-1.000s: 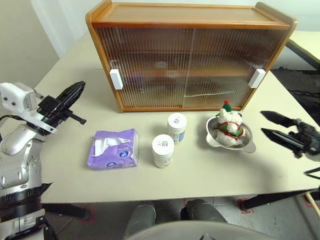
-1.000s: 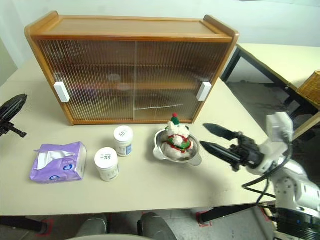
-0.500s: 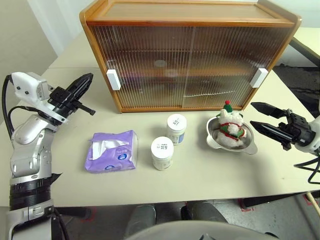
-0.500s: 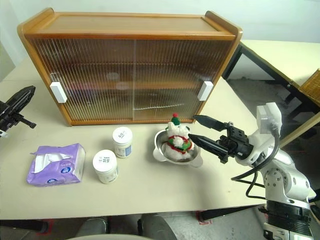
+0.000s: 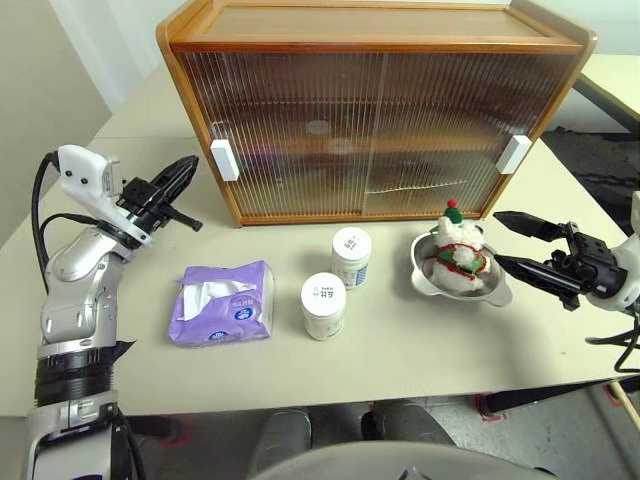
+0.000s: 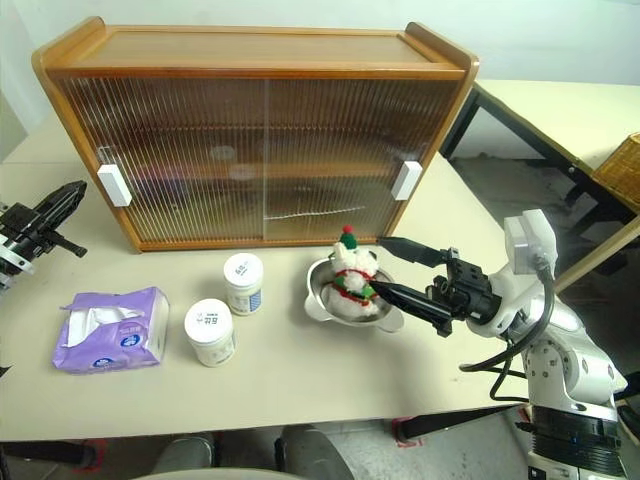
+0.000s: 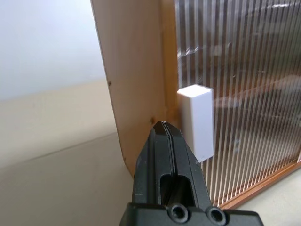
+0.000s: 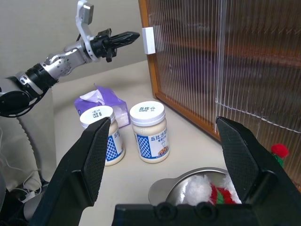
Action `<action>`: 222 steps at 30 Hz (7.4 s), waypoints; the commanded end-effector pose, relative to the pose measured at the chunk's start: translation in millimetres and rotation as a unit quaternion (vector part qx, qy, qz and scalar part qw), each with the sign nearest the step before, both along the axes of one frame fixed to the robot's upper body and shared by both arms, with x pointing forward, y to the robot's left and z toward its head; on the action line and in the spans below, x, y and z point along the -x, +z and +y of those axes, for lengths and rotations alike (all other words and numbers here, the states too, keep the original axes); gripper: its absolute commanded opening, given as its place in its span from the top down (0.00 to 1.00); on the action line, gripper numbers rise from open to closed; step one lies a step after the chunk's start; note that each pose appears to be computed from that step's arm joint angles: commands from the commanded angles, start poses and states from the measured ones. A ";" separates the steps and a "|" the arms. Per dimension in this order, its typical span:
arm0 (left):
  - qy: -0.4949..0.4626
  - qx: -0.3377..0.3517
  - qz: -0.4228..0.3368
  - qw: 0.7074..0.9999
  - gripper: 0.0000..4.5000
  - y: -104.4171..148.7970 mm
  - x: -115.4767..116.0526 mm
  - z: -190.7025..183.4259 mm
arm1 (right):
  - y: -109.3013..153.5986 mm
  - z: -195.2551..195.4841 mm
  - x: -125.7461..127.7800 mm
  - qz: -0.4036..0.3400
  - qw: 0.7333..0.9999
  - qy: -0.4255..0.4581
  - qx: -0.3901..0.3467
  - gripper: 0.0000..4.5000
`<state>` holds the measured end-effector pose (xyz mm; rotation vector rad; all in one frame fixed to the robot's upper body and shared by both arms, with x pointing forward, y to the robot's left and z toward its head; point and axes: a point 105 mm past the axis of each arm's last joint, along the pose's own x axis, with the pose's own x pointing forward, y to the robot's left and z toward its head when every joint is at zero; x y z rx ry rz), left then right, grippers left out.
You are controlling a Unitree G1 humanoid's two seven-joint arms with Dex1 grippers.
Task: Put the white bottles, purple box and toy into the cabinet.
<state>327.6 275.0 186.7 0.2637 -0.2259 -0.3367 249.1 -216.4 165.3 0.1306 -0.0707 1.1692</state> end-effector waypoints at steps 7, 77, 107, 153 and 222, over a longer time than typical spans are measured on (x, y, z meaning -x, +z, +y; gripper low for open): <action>-0.028 -0.020 0.013 0.999 1.00 -11.1 -6.9 -7.2 | 9.7 4.7 2.2 -0.014 1.000 0.004 0.016 0.00; -0.168 -0.001 0.029 0.985 1.00 -3.8 -39.0 -124.6 | 6.8 1.7 21.5 -0.009 1.000 -0.029 -0.005 0.00; -0.224 -0.002 0.030 0.974 1.00 -14.3 -60.5 -167.9 | -3.4 -2.1 28.0 -0.008 0.999 -0.045 -0.008 0.00; -0.113 0.052 0.482 0.867 0.01 -59.6 109.4 16.2 | 3.2 22.8 3.3 0.015 0.999 0.023 0.016 0.00; 0.003 0.485 0.175 0.857 1.00 30.7 -6.9 -105.6 | 7.1 35.1 -1.3 0.009 0.997 0.037 -0.060 0.00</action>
